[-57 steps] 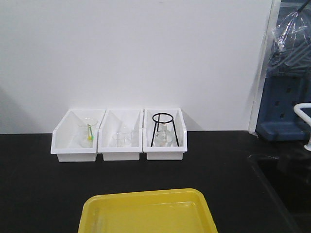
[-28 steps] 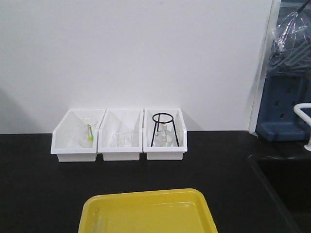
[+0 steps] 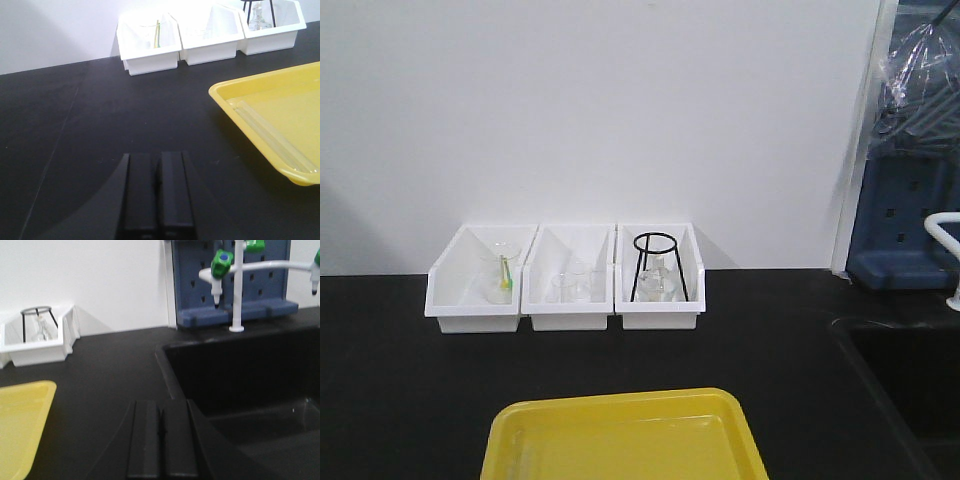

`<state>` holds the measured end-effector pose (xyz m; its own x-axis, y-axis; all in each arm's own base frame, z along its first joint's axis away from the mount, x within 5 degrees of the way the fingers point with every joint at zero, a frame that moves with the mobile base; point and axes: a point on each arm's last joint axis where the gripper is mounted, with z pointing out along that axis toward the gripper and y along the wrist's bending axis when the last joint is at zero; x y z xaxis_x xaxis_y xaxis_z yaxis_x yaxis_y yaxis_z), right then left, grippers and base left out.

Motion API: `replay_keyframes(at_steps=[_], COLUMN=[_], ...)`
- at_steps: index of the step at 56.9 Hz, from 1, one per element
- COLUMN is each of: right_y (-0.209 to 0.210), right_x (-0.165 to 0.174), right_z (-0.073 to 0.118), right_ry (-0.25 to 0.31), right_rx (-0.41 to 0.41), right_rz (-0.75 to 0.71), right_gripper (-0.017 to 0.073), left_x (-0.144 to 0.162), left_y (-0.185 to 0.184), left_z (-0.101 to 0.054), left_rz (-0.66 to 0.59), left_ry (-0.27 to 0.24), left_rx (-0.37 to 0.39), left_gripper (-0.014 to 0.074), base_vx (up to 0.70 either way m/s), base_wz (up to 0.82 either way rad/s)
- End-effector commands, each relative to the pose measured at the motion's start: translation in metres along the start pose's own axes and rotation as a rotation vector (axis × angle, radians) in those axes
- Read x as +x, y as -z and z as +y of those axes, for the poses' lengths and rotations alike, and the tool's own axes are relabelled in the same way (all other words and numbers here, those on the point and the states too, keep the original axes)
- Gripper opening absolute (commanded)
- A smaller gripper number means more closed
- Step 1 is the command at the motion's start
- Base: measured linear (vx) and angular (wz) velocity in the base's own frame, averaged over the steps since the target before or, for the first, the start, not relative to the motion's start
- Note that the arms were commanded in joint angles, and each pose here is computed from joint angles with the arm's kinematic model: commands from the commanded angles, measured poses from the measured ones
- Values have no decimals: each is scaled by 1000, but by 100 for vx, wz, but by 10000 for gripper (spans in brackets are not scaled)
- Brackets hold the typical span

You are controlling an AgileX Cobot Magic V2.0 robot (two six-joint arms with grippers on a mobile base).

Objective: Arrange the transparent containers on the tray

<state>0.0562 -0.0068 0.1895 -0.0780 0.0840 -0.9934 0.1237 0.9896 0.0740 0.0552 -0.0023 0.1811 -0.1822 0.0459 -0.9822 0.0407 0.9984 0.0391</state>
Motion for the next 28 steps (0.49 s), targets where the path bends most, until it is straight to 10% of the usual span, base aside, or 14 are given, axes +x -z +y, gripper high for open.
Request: replay_keyframes(at_steps=[1, 28], right_y=[0, 0], right_x=[-3, -3], right_z=[0, 0], right_ry=[14, 14], right_rx=[-1, -1], right_rz=[-67, -67], right_gripper=[-11, -11], left_x=[4, 4], left_y=[-1, -1], left_z=[0, 0], left_rz=[-67, -67], left_ry=[16, 16], left_rx=[-6, -6], left_gripper=[-8, -8], base_vx=[0, 0], base_wz=[0, 0])
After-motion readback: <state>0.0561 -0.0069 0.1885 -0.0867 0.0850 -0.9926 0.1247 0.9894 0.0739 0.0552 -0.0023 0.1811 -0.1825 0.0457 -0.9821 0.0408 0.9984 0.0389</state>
